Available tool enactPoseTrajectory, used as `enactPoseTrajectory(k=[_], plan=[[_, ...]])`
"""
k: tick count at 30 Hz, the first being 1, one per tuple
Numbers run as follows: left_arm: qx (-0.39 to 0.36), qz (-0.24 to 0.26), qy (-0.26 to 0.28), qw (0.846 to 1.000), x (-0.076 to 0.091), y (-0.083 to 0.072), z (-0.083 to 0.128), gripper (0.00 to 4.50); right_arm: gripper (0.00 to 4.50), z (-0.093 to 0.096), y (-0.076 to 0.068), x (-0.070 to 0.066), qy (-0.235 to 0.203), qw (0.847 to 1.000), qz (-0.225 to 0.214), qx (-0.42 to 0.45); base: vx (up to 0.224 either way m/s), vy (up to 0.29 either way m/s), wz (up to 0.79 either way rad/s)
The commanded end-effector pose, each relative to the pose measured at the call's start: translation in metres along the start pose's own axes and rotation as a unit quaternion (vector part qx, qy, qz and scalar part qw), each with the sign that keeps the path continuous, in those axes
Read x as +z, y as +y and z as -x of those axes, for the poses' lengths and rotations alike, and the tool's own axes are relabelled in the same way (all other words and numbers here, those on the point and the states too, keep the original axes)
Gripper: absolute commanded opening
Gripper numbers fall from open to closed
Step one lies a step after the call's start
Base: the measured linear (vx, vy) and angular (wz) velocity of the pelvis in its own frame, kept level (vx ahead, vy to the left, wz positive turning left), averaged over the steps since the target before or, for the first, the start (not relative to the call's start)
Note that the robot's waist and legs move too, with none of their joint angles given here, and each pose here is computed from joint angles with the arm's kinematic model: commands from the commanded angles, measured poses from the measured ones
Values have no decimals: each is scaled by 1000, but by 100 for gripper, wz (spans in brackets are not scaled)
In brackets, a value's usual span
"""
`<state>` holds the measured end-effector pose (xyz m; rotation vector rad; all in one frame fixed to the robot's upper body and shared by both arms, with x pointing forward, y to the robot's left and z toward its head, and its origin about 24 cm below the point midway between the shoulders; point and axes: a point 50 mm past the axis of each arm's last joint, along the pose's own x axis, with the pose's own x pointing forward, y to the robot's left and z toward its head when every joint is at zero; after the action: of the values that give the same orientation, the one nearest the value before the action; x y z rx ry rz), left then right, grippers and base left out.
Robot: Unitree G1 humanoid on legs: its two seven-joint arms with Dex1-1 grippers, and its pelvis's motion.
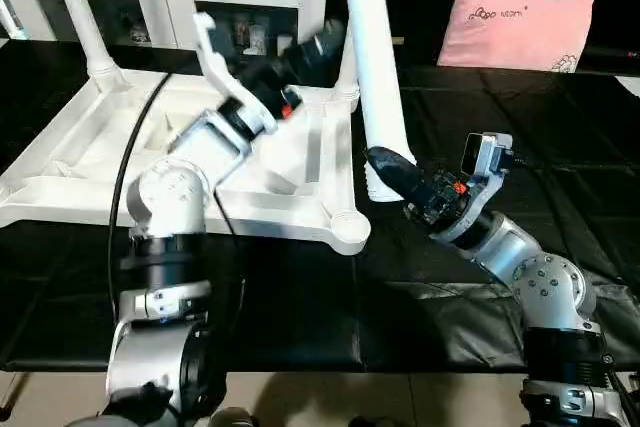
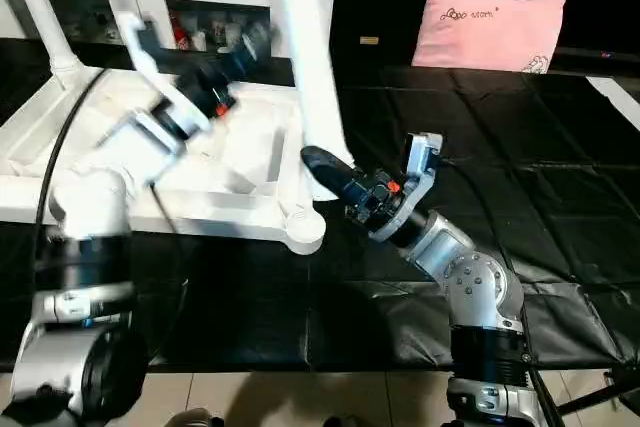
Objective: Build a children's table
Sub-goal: Pick table leg
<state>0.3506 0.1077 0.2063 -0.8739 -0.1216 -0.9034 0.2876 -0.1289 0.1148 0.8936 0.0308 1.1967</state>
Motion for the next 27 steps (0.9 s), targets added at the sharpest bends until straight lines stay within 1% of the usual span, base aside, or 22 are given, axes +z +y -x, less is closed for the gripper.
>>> enactPoseTrajectory(k=[1, 4, 8, 9, 11, 12, 13, 14, 16, 17, 18, 19, 20, 21, 22, 23, 24, 25, 27], plan=[[-26, 36, 6, 999, 0, -9, -8, 450, 276, 0, 7, 3, 14, 1000, 14, 17, 0, 0, 0], [-45, 59, 10, 997, -1, -13, -11, 450, 276, 1, 8, 1, 24, 1000, 12, 16, 0, 0, 0], [-46, 58, 24, 997, -5, -15, -13, 450, 276, 1, 8, 2, 28, 999, 17, 15, 0, 0, 0], [-44, 57, 29, 997, -6, -16, -13, 450, 276, 1, 8, 3, 29, 999, 21, 12, 0, 0, 0], [-35, 41, 53, 997, -11, -17, -15, 450, 276, -3, 3, 1, 52, 997, 60, -19, 0, 0, 0], [-34, 40, 54, 997, -11, -17, -15, 450, 276, -3, 3, 1, 53, 996, 62, -21, 0, 0, 0], [-31, 37, 59, 997, -12, -17, -15, 421, 276, -4, 2, 0, 57, 996, 69, -26, 0, 0, 0], [-31, 37, 59, 997, -12, -17, -15, 421, 276, -4, 2, 0, 57, 996, 69, -26, 0, 0, 0], [0, 15, 75, 997, -17, -14, -17, 407, 276, -9, -2, -3, 87, 989, 106, -53, 0, 0, 0], [8, 10, 77, 997, -18, -13, -18, 407, 276, -10, -2, -4, 93, 987, 114, -58, 0, 0, 0], [57, -17, 84, 995, -23, -7, -21, 394, 276, -17, -7, -5, 110, 977, 159, -89, 0, 0, 0], [61, -19, 84, 994, -23, -7, -21, 381, 276, -18, -8, -5, 111, 976, 163, -91, 0, 0, 0], [74, -25, 83, 993, -24, -5, -22, 373, 276, -20, -8, -5, 115, 973, 176, -97, 0, 0, 0], [92, -28, 80, 992, -25, -3, -23, 370, 276, -23, -11, -5, 118, 967, 193, -113, 0, 0, 0], [92, -28, 80, 992, -25, -3, -23, 370, 276, -23, -11, -5, 118, 967, 193, -113, 0, 0, 0], [104, -29, 78, 991, -26, -2, -23, 347, 276, -25, -12, -5, 121, 963, 205, -123, 0, 0, 0], [120, -27, 70, 990, -24, -1, -24, 347, 276, -27, -14, -6, 125, 957, 224, -133, 0, 0, 0], [120, -27, 70, 990, -24, -1, -24, 335, 276, -27, -14, -6, 125, 957, 224, -133, 0, 0, 0], [152, -30, 52, 987, -20, 4, -25, 315, 275, -32, -17, -6, 132, 943, 265, -154, 0, 0, 0]])
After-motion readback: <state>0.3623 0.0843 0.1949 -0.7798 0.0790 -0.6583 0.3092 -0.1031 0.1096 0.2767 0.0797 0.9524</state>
